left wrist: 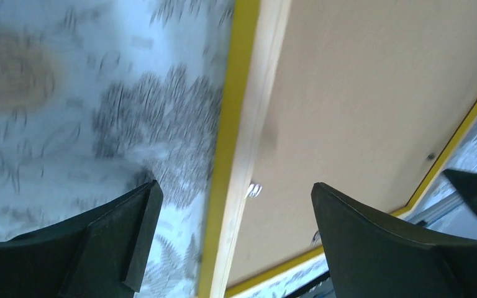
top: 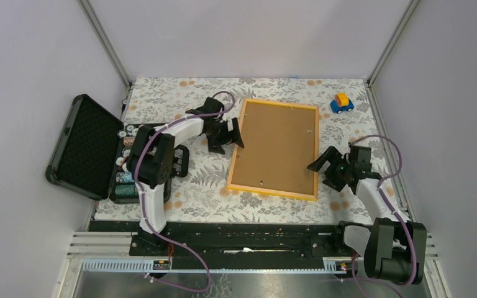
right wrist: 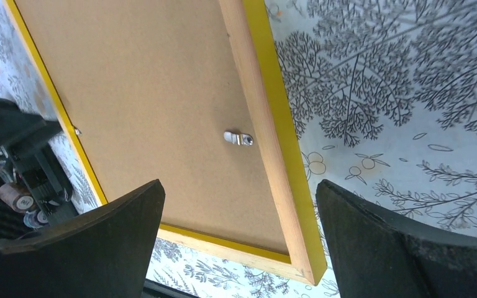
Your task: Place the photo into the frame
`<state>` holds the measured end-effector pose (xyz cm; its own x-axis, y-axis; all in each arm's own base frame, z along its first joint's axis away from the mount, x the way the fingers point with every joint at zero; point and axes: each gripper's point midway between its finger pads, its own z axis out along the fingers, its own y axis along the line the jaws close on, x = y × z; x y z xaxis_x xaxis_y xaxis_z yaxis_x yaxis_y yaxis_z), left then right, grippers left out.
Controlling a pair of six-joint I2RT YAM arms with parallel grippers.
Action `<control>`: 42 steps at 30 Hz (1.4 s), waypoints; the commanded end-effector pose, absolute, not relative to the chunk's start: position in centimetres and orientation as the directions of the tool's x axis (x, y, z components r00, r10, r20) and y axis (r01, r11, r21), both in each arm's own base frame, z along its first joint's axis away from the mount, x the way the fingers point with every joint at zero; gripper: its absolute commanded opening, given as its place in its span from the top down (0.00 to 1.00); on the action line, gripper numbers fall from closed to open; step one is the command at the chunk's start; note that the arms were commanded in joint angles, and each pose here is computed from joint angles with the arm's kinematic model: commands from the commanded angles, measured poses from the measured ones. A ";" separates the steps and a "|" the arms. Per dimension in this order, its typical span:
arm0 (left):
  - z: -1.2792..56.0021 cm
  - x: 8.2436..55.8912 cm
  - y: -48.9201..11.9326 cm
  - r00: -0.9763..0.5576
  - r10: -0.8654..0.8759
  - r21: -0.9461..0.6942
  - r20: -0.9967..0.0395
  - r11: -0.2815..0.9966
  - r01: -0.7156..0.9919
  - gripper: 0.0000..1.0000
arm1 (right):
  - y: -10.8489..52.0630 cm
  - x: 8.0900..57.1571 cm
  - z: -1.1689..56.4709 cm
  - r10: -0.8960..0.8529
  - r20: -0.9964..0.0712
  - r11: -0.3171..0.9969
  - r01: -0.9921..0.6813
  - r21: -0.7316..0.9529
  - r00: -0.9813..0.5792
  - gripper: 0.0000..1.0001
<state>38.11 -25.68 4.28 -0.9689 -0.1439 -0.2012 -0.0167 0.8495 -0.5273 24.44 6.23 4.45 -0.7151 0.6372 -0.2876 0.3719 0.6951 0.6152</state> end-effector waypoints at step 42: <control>7.2 18.0 -26.8 -0.826 -0.555 -0.619 0.101 0.615 -0.489 0.11 | 3.1 32.5 5.3 0.363 -0.425 0.931 0.341 0.130 -0.829 0.00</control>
